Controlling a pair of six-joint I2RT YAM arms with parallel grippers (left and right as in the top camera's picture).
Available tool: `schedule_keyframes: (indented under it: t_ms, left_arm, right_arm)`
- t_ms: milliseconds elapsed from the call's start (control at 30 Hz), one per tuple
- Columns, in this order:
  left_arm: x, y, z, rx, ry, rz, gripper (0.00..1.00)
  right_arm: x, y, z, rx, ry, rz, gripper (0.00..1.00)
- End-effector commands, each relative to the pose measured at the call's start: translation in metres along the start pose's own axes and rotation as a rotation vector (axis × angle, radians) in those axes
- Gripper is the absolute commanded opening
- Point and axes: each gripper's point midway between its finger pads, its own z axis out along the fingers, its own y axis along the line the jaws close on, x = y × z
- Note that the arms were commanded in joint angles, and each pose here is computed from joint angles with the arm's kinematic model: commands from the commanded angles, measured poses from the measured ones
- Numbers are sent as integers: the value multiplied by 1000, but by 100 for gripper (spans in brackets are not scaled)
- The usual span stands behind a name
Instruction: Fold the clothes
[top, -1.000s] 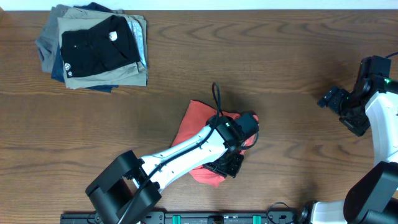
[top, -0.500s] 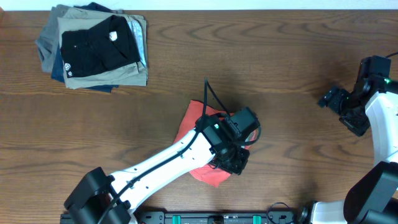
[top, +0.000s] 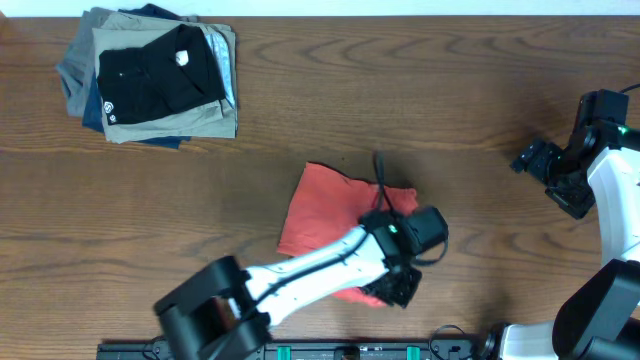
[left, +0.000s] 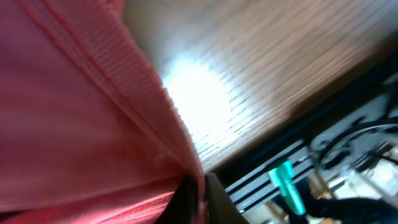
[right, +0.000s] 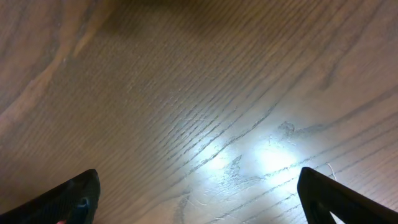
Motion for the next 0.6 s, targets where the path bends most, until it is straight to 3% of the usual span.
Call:
schedule_keyframes:
  t_ms: [0, 333, 567]
  left_arm:
    - [17, 3, 14, -29, 74, -14, 29]
    - [32, 8, -1, -64, 131, -8, 29]
    - [15, 0, -32, -54, 35, 49, 29]
  right_arm:
    - [-5, 0, -5, -4, -18, -3, 99]
    - [-5, 0, -5, -4, -18, -3, 99]
    - [-5, 0, -5, -4, -18, -3, 99]
